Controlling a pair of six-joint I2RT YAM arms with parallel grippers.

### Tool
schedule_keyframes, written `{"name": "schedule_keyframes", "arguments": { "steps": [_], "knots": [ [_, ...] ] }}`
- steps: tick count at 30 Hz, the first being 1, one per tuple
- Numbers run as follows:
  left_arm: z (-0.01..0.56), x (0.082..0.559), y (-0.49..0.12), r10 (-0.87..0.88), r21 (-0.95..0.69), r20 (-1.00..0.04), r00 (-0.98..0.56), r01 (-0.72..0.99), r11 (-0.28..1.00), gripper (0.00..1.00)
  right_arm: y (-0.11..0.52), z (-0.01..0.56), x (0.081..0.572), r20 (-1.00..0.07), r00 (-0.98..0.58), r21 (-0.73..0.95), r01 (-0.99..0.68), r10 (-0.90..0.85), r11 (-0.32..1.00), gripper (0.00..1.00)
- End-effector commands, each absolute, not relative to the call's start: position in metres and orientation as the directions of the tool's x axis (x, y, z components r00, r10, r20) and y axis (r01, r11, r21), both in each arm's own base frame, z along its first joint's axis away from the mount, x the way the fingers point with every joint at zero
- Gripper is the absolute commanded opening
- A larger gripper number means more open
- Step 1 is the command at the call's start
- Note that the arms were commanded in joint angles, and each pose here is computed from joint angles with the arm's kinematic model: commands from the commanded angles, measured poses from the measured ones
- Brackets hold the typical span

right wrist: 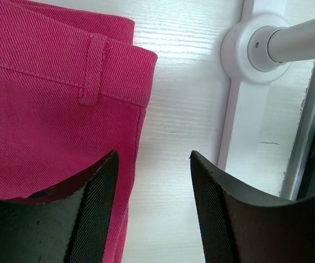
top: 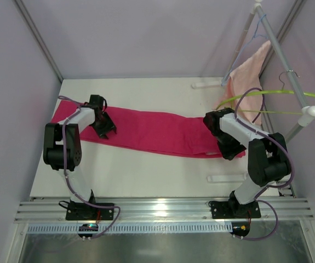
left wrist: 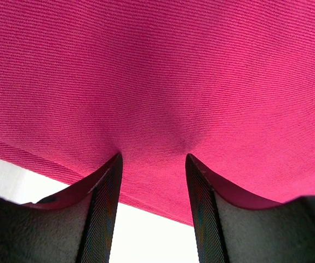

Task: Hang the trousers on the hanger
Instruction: Fold the trousers

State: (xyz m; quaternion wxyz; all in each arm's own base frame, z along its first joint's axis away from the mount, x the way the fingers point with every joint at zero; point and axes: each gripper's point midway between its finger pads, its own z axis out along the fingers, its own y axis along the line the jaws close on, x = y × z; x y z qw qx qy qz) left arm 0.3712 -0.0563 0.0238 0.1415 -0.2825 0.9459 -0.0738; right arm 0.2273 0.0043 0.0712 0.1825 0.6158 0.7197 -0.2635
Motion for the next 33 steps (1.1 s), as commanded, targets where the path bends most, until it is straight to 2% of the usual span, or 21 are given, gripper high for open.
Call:
{"name": "schedule_keyframes", "arguments": {
  "steps": [1, 12, 14, 16, 17, 21, 23, 24, 25, 27, 28, 30, 33],
  "knots": [
    [0.004, 0.359, -0.052, -0.558, -0.177, -0.173, -0.811, -0.532, 0.828, 0.50, -0.003, 0.072, 0.231, -0.629, -0.100, -0.103, 0.994, 0.771, 0.045, 0.59],
    [-0.001, 0.353, -0.044, -0.562, -0.143, -0.168, -0.810, -0.544, 0.827, 0.50, -0.017, 0.074, 0.279, -0.742, -0.084, -0.012, 0.994, 0.665, 0.113, 0.58],
    [-0.002, 0.352, -0.043, -0.564, -0.138, -0.167, -0.809, -0.547, 0.826, 0.50, -0.018, 0.071, 0.282, -0.745, -0.069, 0.012, 0.993, 0.664, 0.117, 0.54],
    [-0.003, 0.352, -0.043, -0.565, -0.136, -0.166, -0.808, -0.548, 0.825, 0.50, -0.018, 0.066, 0.281, -0.742, -0.057, 0.027, 0.993, 0.668, 0.115, 0.44],
    [-0.004, 0.351, -0.043, -0.565, -0.133, -0.165, -0.809, -0.549, 0.825, 0.50, -0.018, 0.066, 0.282, -0.740, -0.057, 0.034, 0.992, 0.670, 0.122, 0.30],
    [-0.007, 0.349, -0.041, -0.567, -0.125, -0.156, -0.809, -0.553, 0.823, 0.50, -0.024, 0.071, 0.288, -0.773, -0.093, 0.020, 0.985, 0.628, 0.171, 0.04],
    [-0.007, 0.349, -0.036, -0.567, -0.103, -0.170, -0.806, -0.558, 0.824, 0.50, -0.025, 0.084, 0.299, -0.794, -0.110, 0.019, 0.979, 0.598, 0.205, 0.04],
    [-0.007, 0.348, -0.035, -0.565, -0.096, -0.172, -0.807, -0.557, 0.825, 0.50, -0.025, 0.089, 0.302, -0.798, -0.197, -0.046, 0.962, 0.569, 0.268, 0.09],
    [-0.008, 0.346, -0.034, -0.563, -0.088, -0.169, -0.809, -0.557, 0.826, 0.50, -0.021, 0.099, 0.323, -0.806, -0.197, -0.015, 0.950, 0.559, 0.313, 0.17],
    [-0.009, 0.345, -0.030, -0.558, -0.067, -0.173, -0.812, -0.555, 0.829, 0.50, -0.013, 0.105, 0.346, -0.803, -0.310, -0.061, 0.893, 0.510, 0.446, 0.35],
    [-0.009, 0.344, -0.028, -0.559, -0.062, -0.170, -0.812, -0.557, 0.828, 0.50, -0.002, 0.106, 0.366, -0.782, -0.433, -0.105, 0.801, 0.449, 0.589, 0.40],
    [-0.010, 0.343, -0.021, -0.563, -0.048, -0.168, -0.809, -0.564, 0.824, 0.50, 0.017, 0.105, 0.384, -0.750, -0.538, -0.107, 0.673, 0.385, 0.732, 0.46],
    [-0.012, 0.343, -0.016, -0.573, -0.048, -0.157, -0.804, -0.574, 0.818, 0.50, 0.026, 0.101, 0.383, -0.722, -0.588, -0.094, 0.606, 0.365, 0.790, 0.49]
  ]
}}
